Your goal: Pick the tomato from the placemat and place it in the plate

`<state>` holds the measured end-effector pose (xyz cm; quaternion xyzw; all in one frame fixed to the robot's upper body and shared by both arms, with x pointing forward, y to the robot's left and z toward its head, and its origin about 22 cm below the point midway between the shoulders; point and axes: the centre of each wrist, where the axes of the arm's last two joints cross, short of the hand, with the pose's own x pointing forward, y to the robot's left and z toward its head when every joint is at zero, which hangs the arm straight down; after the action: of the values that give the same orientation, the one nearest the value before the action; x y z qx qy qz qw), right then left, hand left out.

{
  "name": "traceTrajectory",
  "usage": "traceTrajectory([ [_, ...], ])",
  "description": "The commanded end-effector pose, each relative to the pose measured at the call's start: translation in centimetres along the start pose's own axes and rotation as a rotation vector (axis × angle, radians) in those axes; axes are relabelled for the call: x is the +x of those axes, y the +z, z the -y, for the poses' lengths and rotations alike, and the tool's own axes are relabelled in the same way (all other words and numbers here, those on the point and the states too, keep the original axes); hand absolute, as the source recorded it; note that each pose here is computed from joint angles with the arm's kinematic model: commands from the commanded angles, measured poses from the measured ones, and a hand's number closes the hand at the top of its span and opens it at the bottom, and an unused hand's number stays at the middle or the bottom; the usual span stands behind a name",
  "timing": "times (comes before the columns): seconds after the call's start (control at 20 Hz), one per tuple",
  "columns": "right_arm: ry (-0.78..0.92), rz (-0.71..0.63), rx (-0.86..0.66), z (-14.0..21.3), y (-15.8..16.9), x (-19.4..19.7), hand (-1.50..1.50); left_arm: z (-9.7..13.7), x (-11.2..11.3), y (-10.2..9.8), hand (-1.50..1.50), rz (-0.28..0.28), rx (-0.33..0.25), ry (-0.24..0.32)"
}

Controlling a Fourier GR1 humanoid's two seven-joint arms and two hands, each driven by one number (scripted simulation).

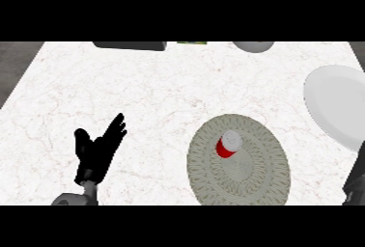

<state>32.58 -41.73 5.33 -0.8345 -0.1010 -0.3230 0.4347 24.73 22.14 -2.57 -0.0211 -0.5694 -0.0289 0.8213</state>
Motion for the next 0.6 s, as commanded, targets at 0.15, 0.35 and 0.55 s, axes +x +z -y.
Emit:
traceTrajectory([
  [0.15, 0.043, -0.277, 0.233, -3.1, 1.5, -1.1, -1.50, -1.2, -0.3, 1.0, 0.00, -0.008, 0.033, -0.004],
  [0.35, -0.097, -0.234, 0.230, -4.1, 2.3, -2.0, -1.50, -1.2, -0.3, 0.9, 0.00, 0.002, 0.010, 0.007],
  [0.55, -0.260, -0.137, 0.127, -4.2, 2.7, -2.2, -1.50, -0.4, -0.3, 0.1, 0.00, -0.003, 0.033, 0.007],
])
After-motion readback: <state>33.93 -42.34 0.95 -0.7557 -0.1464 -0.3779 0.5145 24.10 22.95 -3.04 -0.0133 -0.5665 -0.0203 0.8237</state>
